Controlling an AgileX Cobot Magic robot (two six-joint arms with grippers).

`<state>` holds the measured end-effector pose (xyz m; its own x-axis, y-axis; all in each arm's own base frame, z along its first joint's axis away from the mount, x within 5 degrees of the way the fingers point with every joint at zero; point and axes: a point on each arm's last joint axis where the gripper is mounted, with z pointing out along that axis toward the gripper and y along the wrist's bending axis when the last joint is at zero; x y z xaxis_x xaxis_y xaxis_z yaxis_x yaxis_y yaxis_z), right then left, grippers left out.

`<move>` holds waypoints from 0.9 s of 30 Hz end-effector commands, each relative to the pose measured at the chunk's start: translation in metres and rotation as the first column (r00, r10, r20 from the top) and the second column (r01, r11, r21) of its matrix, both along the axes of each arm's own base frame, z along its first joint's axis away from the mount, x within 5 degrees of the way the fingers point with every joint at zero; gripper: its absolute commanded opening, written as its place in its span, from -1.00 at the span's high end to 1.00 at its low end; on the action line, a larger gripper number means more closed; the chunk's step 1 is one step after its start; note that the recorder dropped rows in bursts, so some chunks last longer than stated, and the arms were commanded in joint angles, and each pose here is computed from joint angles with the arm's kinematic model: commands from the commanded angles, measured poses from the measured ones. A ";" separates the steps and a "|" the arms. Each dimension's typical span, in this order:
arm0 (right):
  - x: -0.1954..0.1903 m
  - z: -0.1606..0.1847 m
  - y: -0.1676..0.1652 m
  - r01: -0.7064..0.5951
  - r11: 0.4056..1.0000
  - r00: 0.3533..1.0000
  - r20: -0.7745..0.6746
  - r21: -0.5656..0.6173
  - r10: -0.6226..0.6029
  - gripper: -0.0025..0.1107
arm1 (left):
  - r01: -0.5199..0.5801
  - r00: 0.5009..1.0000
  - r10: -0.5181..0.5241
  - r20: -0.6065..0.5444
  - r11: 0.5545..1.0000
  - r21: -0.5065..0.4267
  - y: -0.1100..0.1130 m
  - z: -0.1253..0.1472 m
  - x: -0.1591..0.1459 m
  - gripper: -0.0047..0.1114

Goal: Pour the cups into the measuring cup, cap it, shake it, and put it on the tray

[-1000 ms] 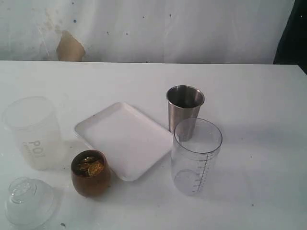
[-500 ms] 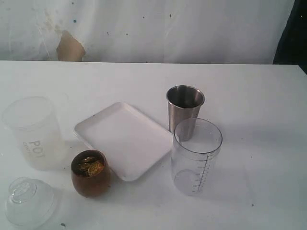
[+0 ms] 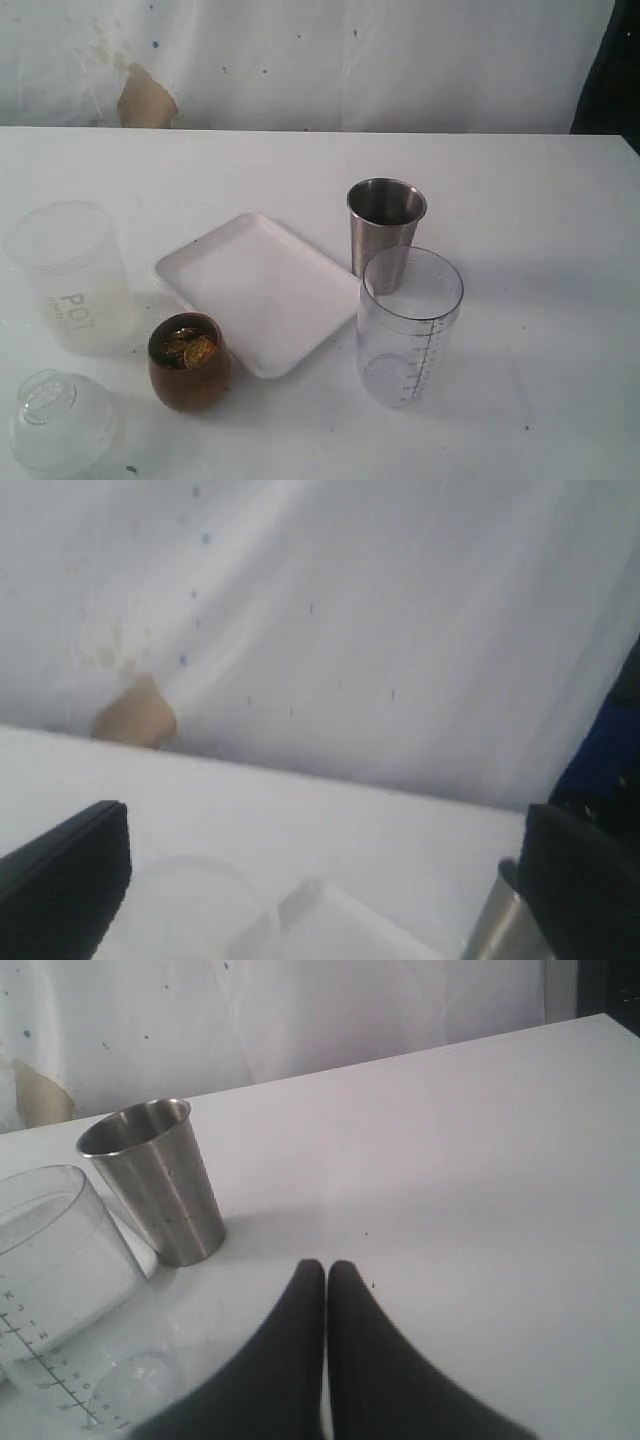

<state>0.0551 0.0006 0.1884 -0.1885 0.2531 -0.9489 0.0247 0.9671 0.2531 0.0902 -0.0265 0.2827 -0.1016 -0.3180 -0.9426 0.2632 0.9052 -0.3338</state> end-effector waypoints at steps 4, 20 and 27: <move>0.000 0.001 0.000 -0.005 1.000 1.000 0.014 -0.006 0.006 0.96 | 0.300 0.910 -0.235 -0.342 0.942 0.153 -0.046 -0.047 0.026 -0.38; 0.000 0.001 0.000 -0.006 1.000 1.000 0.016 -0.006 0.006 0.96 | 0.533 0.792 -0.368 -0.487 0.806 0.258 -0.101 -0.103 0.051 -0.80; 0.000 0.001 0.000 -0.006 1.000 1.000 0.016 -0.006 0.006 0.96 | 0.548 0.787 -0.394 -0.474 0.799 0.247 -0.114 -0.121 0.062 -0.80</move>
<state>0.0551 0.0006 0.1884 -0.1885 0.2531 -0.9489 0.0247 0.9671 0.2531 0.1488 -0.1349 0.1649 -0.5428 0.2298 -0.8078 0.5942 0.7848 -0.1760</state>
